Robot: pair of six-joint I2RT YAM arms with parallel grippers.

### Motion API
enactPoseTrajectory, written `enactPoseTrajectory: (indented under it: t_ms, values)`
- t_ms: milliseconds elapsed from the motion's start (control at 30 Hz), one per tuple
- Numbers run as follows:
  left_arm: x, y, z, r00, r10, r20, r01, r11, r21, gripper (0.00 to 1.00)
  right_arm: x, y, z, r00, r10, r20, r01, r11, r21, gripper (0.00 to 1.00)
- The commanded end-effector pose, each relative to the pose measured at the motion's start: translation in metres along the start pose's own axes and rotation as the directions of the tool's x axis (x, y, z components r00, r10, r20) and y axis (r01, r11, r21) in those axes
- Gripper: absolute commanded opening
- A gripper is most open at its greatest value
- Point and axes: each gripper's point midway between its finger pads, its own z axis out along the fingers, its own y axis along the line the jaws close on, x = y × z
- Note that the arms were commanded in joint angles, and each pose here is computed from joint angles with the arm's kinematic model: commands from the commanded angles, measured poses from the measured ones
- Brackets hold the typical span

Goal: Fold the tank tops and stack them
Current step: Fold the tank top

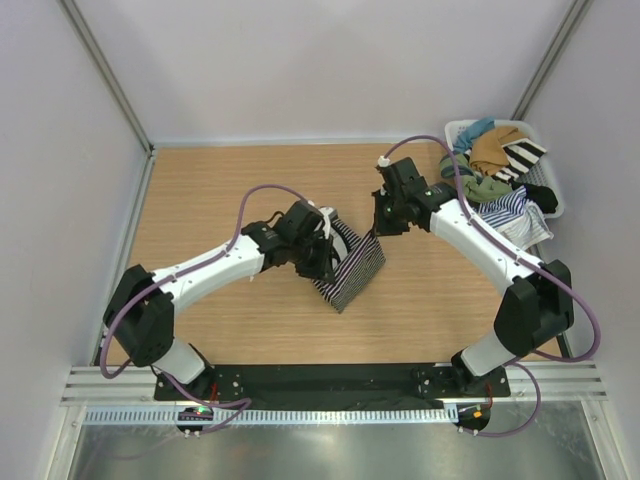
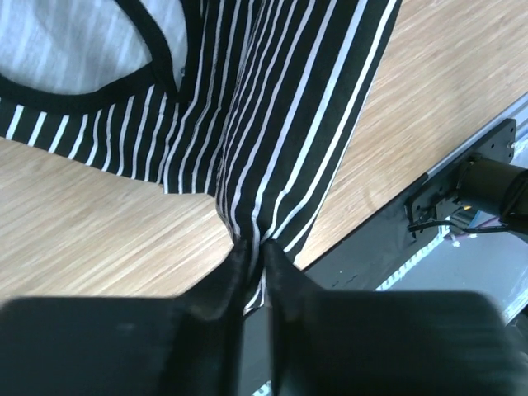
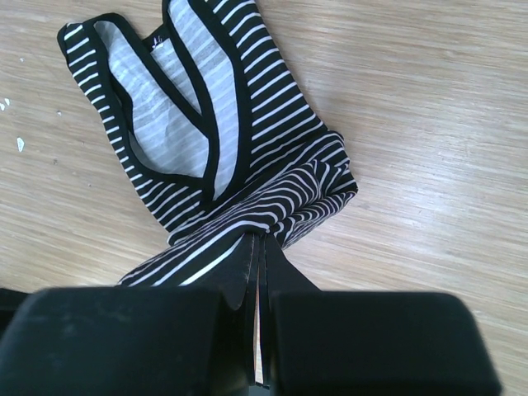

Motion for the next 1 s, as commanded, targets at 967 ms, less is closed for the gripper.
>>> enactPoseTrajectory:
  t_ms: [967]
  values:
    - [-0.034,-0.096,-0.018,0.999,-0.04,0.006,0.037,0.967,0.254,0.0,-0.052,-0.017,-0.026,0.992,0.046,0.117,-0.043,0.999,-0.026,0.01]
